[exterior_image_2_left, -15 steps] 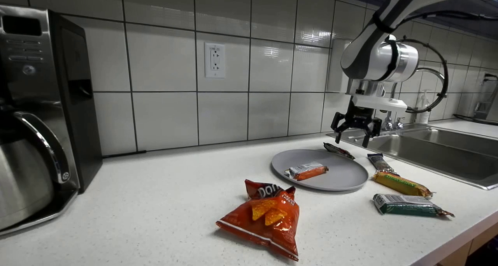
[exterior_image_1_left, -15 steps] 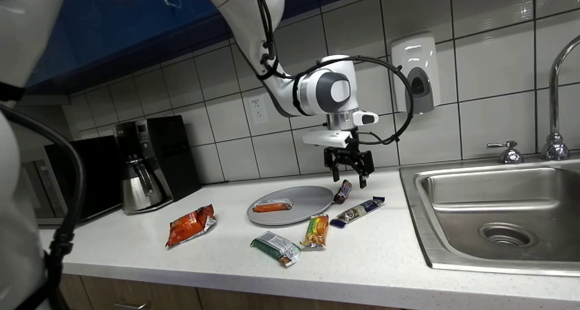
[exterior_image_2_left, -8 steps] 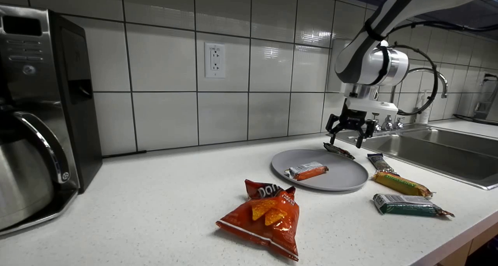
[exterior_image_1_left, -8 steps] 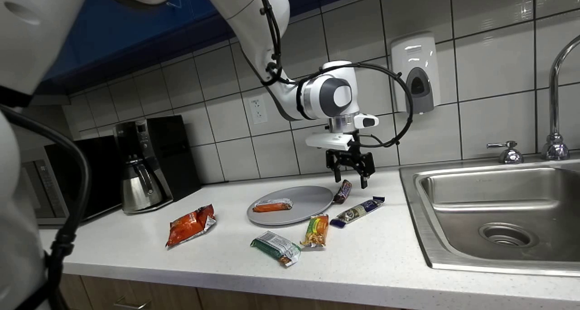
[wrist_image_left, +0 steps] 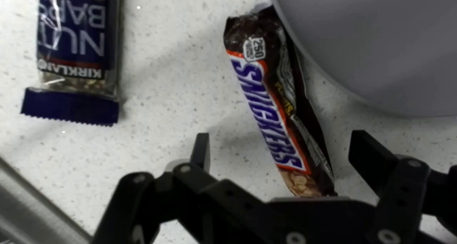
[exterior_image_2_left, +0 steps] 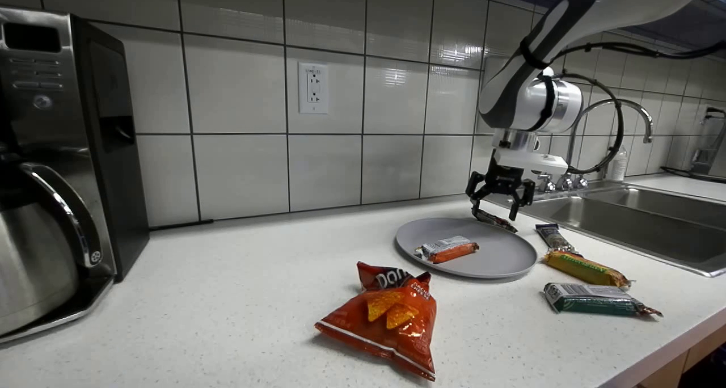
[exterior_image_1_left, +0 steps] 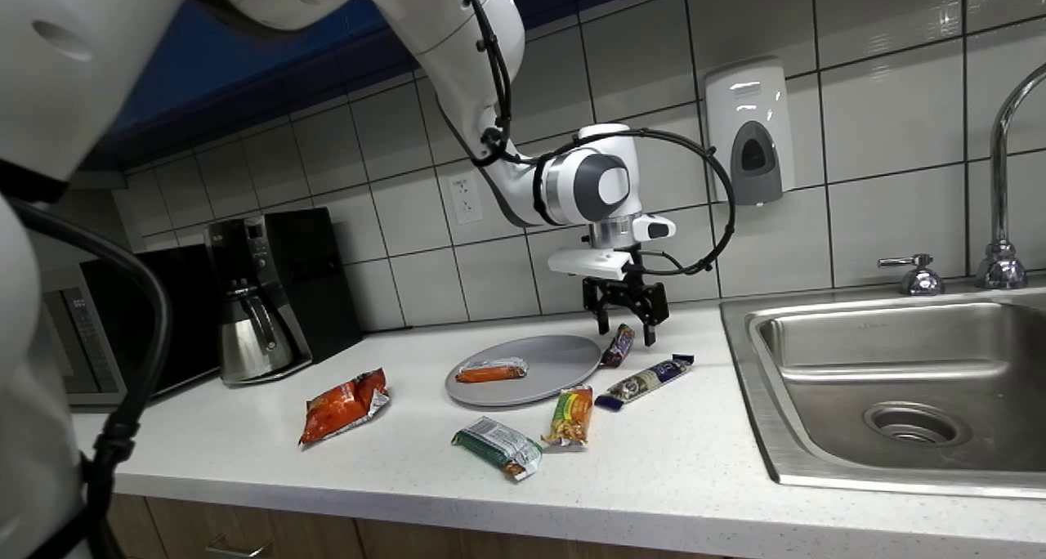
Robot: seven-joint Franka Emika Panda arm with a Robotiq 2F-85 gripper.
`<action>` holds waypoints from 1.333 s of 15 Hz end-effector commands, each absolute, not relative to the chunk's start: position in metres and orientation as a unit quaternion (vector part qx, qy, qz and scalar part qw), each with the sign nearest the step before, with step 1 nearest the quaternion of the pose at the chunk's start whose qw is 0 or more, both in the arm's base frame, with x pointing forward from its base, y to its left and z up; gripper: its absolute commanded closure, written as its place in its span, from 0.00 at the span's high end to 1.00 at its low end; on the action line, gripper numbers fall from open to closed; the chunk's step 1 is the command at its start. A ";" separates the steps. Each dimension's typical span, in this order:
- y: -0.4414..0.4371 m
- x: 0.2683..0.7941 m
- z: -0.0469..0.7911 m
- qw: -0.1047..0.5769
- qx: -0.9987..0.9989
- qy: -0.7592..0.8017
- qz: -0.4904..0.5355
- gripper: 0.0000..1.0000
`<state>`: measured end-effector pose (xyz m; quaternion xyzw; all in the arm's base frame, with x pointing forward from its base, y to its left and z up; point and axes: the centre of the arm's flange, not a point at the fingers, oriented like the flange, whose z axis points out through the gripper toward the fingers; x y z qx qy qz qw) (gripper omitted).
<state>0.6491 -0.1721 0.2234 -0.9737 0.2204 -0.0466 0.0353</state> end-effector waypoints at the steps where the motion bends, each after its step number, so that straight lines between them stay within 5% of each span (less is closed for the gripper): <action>1: -0.168 0.657 0.224 0.035 -0.974 0.223 -0.035 1.00; 4: -0.168 0.654 0.223 0.035 -0.973 0.224 -0.033 1.00; 5: -0.169 0.654 0.223 0.035 -0.973 0.227 -0.033 0.75; 6: -0.170 0.653 0.223 0.035 -0.973 0.227 -0.033 0.74; 15: -0.169 0.650 0.234 0.035 -0.970 0.237 -0.042 0.04; 20: -0.167 0.647 0.271 0.038 -0.968 0.238 -0.065 0.05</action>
